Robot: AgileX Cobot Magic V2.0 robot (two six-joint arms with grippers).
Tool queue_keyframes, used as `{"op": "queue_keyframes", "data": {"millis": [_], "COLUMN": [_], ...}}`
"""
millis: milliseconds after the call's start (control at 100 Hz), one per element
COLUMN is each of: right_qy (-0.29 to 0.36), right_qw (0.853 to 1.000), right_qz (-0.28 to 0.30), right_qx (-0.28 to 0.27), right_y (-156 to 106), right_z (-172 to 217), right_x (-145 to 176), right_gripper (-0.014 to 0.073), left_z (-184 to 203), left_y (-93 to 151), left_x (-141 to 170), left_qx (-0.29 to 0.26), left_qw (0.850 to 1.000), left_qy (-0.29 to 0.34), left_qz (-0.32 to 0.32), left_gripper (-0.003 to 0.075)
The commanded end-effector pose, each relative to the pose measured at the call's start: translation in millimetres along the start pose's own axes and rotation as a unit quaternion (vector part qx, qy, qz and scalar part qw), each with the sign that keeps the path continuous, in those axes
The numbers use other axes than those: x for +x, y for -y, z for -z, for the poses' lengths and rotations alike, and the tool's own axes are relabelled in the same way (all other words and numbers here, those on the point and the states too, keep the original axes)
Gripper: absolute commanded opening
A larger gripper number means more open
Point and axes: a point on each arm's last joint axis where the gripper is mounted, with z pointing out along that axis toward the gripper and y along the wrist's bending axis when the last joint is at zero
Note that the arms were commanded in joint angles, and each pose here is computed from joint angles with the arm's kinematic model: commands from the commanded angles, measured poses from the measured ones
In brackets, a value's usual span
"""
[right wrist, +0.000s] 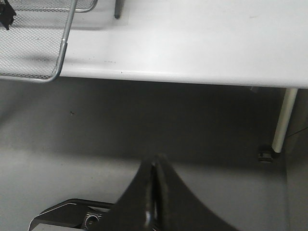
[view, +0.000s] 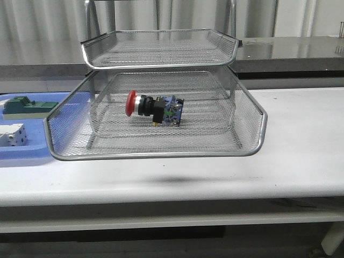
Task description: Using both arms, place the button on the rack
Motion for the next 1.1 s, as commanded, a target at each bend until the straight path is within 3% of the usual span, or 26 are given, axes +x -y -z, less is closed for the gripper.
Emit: {"op": "queue_keyframes", "data": {"millis": [0, 200, 390, 540, 710, 890, 970, 1090], "right_qy": [0.042, 0.042, 0.042, 0.042, 0.042, 0.042, 0.042, 0.042], "right_qw": [0.999, 0.999, 0.999, 0.999, 0.999, 0.999, 0.999, 0.999], "right_qz": [0.002, 0.002, 0.002, 0.002, 0.002, 0.002, 0.002, 0.002], "right_qx": [0.002, 0.002, 0.002, 0.002, 0.002, 0.002, 0.002, 0.002], "right_y": [0.0, 0.0, 0.0, 0.0, 0.0, 0.0, 0.0, 0.0], "right_z": [7.9, 7.9, 7.9, 7.9, 7.9, 7.9, 7.9, 7.9], "right_x": [-11.2, -11.2, -11.2, -11.2, -11.2, -11.2, -11.2, -11.2], "right_gripper": [-0.0067, -0.0067, -0.0067, -0.0067, -0.0067, -0.0067, -0.0067, -0.0067], "left_z": [31.3, 48.8, 50.9, 45.4, 37.9, 20.1, 10.8, 0.0], "left_y": [4.7, 21.0, 39.7, 52.6, 61.9, 62.8, 62.9, 64.4], "left_x": [6.9, 48.8, 89.7, 122.9, 156.6, 189.9, 200.7, 210.7], "left_qx": [-0.044, -0.113, -0.181, -0.228, -0.271, -0.311, -0.325, -0.326], "left_qw": [0.996, 0.982, 0.955, 0.924, 0.877, 0.835, 0.831, 0.837], "left_qy": [0.078, 0.145, 0.229, 0.300, 0.378, 0.418, 0.413, 0.398], "left_qz": [0.018, 0.037, 0.048, 0.068, 0.117, 0.179, 0.184, 0.188], "left_gripper": [0.0445, 0.0440, 0.0440, 0.0440, 0.0440, 0.0440, 0.0440, 0.0440]}}
